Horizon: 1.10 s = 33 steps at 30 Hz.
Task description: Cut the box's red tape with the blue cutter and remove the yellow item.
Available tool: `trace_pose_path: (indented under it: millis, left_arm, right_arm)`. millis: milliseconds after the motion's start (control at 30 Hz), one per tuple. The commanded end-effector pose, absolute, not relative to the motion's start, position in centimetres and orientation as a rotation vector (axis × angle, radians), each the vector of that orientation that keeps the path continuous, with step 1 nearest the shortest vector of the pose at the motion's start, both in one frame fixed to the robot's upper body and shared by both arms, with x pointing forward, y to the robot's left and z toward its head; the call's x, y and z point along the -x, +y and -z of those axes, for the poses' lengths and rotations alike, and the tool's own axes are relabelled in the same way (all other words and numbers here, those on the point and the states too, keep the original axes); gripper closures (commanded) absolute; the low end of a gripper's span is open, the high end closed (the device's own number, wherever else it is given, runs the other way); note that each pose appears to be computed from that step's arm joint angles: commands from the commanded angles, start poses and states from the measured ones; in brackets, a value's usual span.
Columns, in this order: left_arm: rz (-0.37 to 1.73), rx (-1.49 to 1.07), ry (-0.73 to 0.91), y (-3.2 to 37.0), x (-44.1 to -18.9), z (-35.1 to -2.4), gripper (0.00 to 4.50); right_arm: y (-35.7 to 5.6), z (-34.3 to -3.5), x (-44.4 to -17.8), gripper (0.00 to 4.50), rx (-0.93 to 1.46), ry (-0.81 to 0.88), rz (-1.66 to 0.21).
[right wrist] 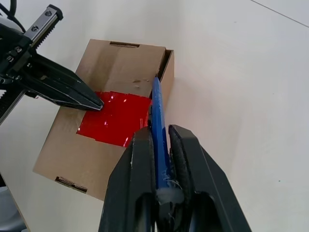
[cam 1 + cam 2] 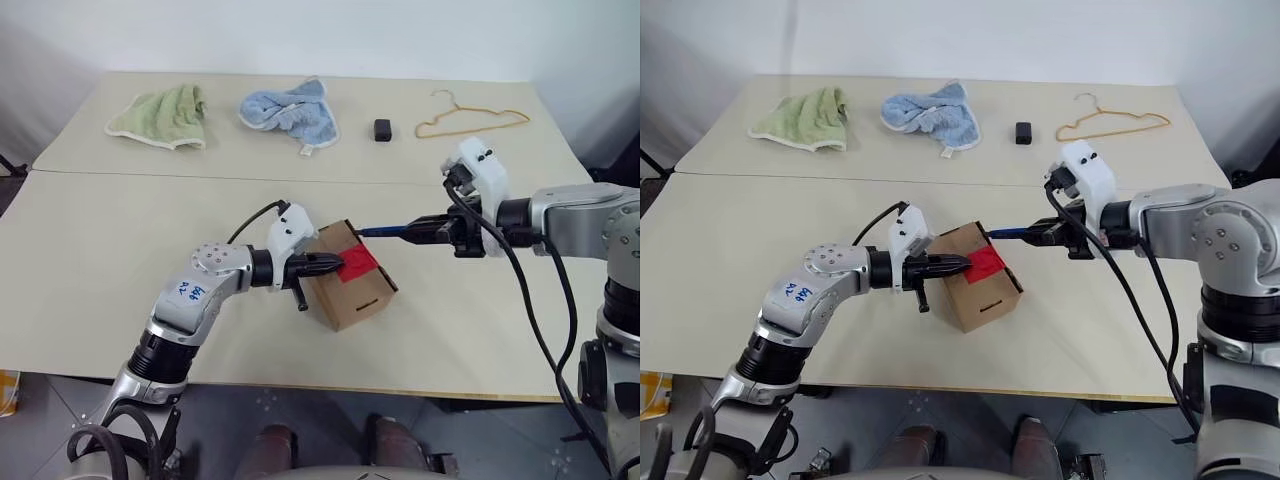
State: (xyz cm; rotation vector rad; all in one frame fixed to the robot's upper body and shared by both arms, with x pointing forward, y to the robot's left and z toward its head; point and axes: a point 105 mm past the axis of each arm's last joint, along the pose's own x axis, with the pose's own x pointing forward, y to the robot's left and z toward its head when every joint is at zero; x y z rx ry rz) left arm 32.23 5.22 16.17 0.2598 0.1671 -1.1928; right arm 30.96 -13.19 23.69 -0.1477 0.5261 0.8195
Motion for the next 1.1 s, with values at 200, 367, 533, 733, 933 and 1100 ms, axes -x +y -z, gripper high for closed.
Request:
trace_pose_path:
  millis: [200,367,533,733,933,1100]
  left_arm:
    - [1.195,-0.267,0.213,5.2,-32.1,-15.2,4.50]
    - [1.195,-0.269,0.215,5.1,-32.1,-15.1,4.50]
    - [1.190,-0.279,0.225,5.1,-32.0,-14.7,4.50]
    - [1.183,-0.310,0.240,5.0,-32.1,-14.1,4.50]
    - [1.178,-0.313,0.248,4.6,-32.1,-13.5,4.50]
    - [1.187,-0.306,0.252,4.2,-31.9,-13.2,4.50]
  right_arm:
    - [-12.8,-24.2,-30.3,4.33,0.165,0.499,-0.859]
    - [-11.8,-24.3,-30.4,4.33,0.162,0.517,-0.899]
    - [-11.6,-24.1,-30.6,4.33,0.199,0.565,-0.898]
    - [-11.4,-24.3,-31.0,4.33,0.248,0.643,-0.889]
    - [-10.4,-25.7,-31.5,4.33,0.252,0.676,-0.893]
    - [-9.3,-26.6,-32.0,4.33,0.200,0.665,-0.888]
